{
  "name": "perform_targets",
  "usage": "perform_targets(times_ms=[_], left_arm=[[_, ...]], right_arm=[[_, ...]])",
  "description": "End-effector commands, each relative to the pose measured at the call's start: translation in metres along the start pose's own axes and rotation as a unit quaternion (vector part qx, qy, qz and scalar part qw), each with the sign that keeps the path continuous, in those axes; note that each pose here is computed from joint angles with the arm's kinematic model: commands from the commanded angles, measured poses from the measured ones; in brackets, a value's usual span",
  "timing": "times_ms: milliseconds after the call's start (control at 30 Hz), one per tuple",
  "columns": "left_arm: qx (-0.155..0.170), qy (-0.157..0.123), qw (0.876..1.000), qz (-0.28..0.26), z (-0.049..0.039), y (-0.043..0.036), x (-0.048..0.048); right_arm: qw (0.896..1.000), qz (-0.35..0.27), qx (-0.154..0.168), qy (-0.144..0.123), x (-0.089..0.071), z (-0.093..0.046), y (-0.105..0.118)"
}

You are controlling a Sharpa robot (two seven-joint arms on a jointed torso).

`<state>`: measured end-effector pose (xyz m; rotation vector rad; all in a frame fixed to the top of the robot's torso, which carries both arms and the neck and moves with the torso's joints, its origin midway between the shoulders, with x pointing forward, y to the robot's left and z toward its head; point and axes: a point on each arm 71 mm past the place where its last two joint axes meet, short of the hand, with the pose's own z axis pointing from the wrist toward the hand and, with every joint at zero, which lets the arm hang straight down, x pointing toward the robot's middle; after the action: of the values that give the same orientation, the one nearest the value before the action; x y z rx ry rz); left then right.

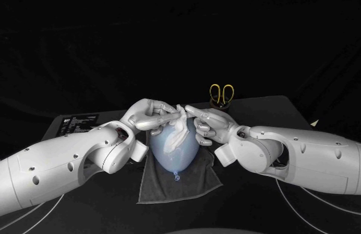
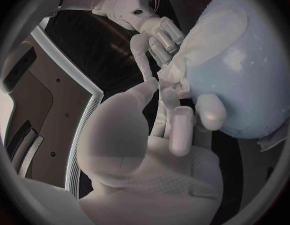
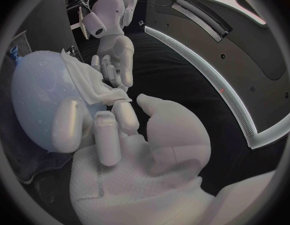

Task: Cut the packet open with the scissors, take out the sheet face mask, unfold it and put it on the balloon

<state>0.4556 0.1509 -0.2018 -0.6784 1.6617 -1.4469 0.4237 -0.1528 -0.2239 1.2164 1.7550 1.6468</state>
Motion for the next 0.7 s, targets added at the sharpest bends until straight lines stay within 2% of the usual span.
perform_targets(times_ms=[33,467,700], left_arm=[[-0.007,-0.007,1.0,0.004,0.0008,0.0002,0.0007],[-0.014,-0.014,1.0,0.012,0.0007,0.0016,-0.0008],[-0.013,-0.006,1.0,0.015,0.0005,0.0011,0.0007]], right_arm=[[1.0,-0.006,-0.006,0.024,0.0056,0.0002,0.001],[0.999,-0.014,-0.019,0.022,0.0053,0.0001,0.0027],[0.999,-0.018,-0.021,0.017,0.0044,0.0,0.0031]])
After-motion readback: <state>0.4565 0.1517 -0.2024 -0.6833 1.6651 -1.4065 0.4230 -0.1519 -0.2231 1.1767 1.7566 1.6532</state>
